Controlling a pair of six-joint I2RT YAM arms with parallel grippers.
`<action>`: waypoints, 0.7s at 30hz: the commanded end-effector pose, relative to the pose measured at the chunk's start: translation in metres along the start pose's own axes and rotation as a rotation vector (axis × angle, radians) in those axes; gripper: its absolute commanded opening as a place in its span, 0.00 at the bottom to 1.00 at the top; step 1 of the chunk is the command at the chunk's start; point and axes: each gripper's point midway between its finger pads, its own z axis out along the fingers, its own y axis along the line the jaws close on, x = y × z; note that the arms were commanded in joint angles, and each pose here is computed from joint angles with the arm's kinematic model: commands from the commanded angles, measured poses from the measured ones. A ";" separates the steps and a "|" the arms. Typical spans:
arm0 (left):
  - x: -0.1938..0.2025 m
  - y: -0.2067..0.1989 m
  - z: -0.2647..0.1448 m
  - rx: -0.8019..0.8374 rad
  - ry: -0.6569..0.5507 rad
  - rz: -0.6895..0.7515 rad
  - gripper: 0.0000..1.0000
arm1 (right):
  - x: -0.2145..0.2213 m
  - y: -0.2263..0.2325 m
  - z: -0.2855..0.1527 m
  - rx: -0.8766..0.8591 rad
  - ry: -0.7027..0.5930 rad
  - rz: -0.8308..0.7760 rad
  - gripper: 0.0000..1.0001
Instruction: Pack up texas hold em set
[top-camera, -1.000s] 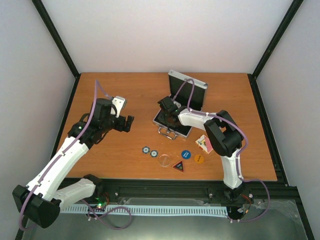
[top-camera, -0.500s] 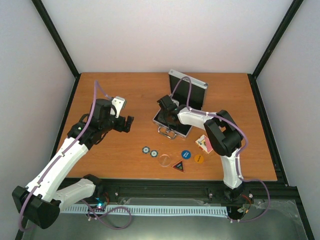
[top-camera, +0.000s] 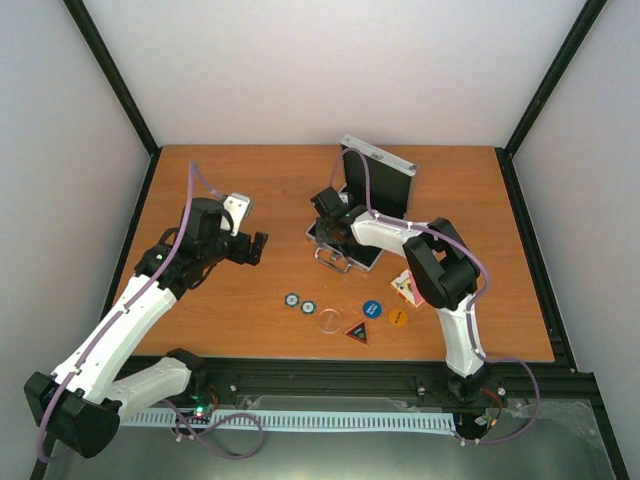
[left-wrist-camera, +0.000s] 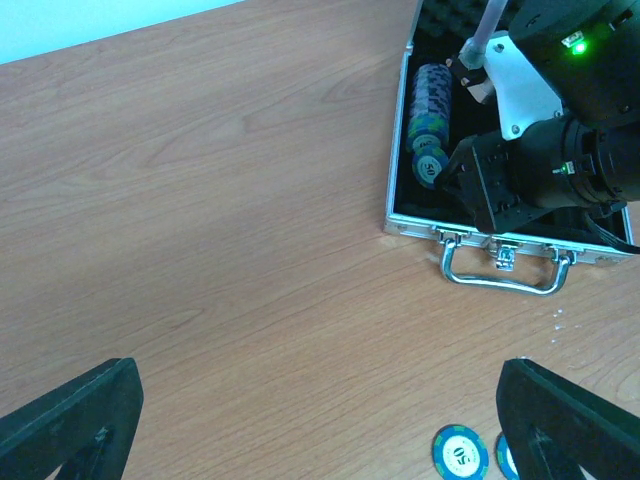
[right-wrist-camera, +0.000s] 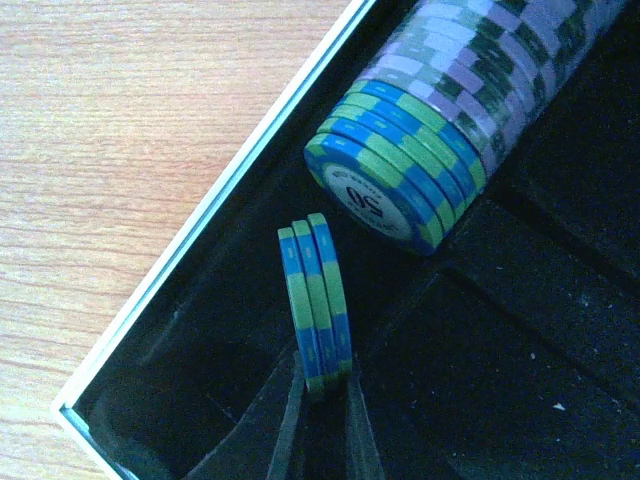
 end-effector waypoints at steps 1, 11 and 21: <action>-0.002 -0.001 -0.003 0.008 -0.016 0.002 1.00 | 0.007 -0.018 0.018 0.088 0.015 -0.123 0.03; -0.002 -0.001 -0.002 0.011 -0.012 0.001 1.00 | -0.006 -0.022 0.016 0.128 -0.038 -0.195 0.04; -0.001 -0.001 -0.001 0.008 -0.006 -0.002 1.00 | -0.013 -0.021 0.007 0.113 -0.084 -0.212 0.14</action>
